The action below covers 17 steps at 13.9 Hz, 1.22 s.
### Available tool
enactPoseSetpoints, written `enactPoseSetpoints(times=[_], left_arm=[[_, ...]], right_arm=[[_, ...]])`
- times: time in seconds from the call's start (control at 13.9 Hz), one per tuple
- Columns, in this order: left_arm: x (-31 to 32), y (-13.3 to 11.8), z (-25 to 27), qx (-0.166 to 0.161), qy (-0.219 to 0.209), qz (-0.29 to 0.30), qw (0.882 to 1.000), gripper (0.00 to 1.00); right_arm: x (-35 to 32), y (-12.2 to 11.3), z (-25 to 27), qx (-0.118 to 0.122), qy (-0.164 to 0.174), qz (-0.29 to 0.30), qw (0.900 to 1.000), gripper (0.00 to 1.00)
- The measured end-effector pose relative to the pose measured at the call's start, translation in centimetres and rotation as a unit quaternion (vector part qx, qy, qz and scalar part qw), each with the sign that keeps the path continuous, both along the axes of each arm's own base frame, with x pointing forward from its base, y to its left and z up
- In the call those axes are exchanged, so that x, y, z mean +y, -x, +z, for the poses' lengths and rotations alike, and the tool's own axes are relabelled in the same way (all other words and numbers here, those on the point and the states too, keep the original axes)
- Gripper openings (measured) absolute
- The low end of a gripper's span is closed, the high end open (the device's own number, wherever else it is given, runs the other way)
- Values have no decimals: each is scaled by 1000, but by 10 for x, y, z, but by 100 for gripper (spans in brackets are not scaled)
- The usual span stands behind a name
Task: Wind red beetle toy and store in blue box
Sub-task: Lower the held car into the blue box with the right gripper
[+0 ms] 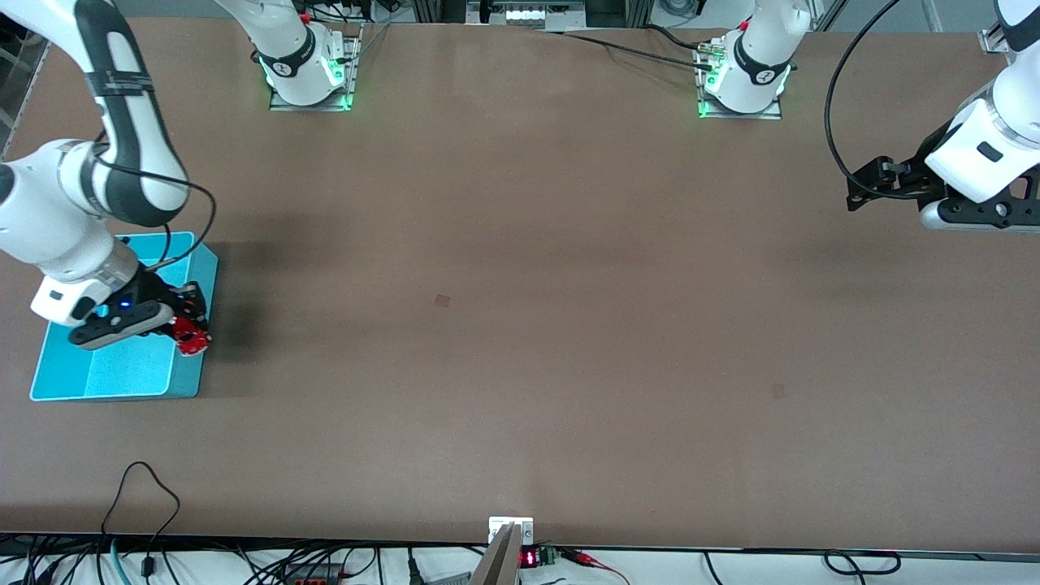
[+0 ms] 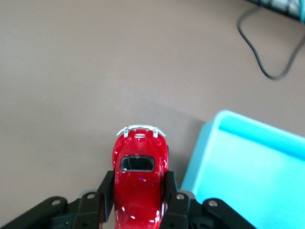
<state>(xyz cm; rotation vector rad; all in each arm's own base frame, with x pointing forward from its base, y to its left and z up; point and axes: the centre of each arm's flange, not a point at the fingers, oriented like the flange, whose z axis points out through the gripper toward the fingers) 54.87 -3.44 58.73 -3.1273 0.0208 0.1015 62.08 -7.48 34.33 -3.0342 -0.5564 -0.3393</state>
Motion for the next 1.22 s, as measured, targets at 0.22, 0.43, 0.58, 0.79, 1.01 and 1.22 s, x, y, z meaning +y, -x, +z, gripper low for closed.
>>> enactPoseSetpoints(times=[0.22,0.43,0.58,0.79,1.01,1.22], left_arm=[[0,0,0,0,0,0,1000,100],[2,-1,-1,1,0,2,1000,100],[2,0,-2,4,0,2,1000,100],[2,3,-4,19,-1,2,1000,100],[2,5,-5,24,-1,2,1000,100],[2,6,-2,28,-2,2,1000,100]], right_arm=[[-31,5,-2,5,-4,-36,999,45],[-72,13,-19,18,0,-68,998,45],[-101,20,-32,28,11,-83,996,45],[-120,27,-57,47,10,-96,994,45],[-122,28,-90,59,11,-108,992,45],[-129,32,-126,70,12,-127,989,45]])
